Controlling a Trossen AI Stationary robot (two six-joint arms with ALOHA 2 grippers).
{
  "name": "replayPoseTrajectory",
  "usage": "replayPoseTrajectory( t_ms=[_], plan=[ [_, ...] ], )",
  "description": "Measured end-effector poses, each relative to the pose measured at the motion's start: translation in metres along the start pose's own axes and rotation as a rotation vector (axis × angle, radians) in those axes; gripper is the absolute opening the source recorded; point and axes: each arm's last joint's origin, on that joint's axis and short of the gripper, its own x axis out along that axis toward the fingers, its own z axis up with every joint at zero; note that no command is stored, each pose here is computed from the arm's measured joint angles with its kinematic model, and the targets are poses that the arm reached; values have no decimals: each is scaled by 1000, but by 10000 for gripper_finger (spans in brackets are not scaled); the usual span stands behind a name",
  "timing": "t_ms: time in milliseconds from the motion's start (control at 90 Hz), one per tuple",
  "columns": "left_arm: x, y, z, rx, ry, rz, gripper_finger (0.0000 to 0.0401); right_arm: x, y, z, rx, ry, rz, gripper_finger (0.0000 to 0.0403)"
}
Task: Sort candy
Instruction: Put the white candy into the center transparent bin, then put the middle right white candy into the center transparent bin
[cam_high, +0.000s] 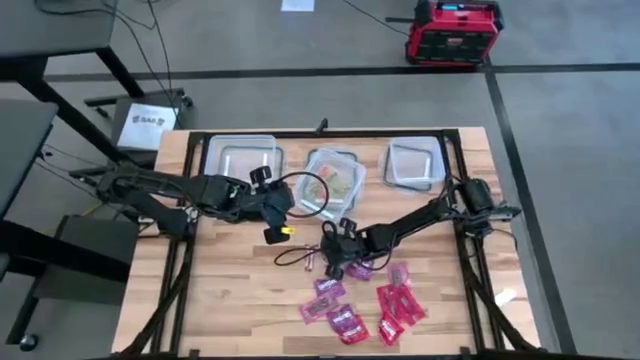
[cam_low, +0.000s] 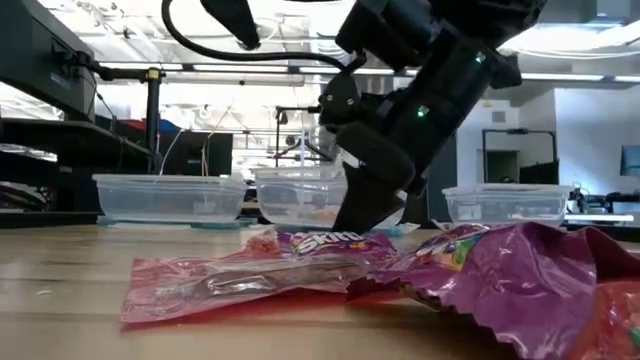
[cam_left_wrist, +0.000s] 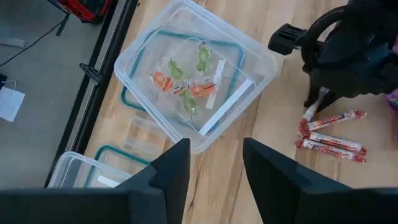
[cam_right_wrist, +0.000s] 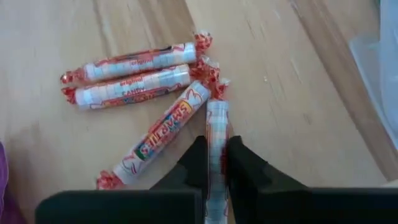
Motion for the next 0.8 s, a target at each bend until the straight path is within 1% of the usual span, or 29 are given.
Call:
replayPoseTrajectory(
  t_ms=[78, 156, 211, 300, 367, 411, 478, 556, 700, 800],
  plan=[
    [0, 0, 0, 0, 0, 0, 133, -20, -4, 6, -30, -5, 20, 19],
    [0, 0, 0, 0, 0, 0, 134, -52, -5, 27, -32, -125, 68, 19],
    [0, 0, 0, 1, 0, 0, 133, -79, -12, 41, -40, -211, 68, 19],
    [0, 0, 0, 1, 0, 0, 134, -108, -30, 55, -53, -319, -13, 18],
    [0, 0, 0, 1, 0, 0, 133, -122, -46, 63, -59, -372, -104, 20],
    [0, 0, 0, 1, 0, 0, 133, -129, -57, 69, -47, -402, -143, 29],
    [0, 0, 0, 1, 0, 0, 133, -131, -74, 75, -18, -416, -177, 47],
    [0, 0, 0, 1, 1, 1, 133, -120, -92, 79, 22, -387, -196, 67],
    [0, 0, 0, 2, 3, 2, 133, -94, -116, 80, 48, -301, -131, 97],
    [0, 0, -1, 8, 11, 1, 133, -93, -121, 79, 90, -274, -66, 123]
  ],
)
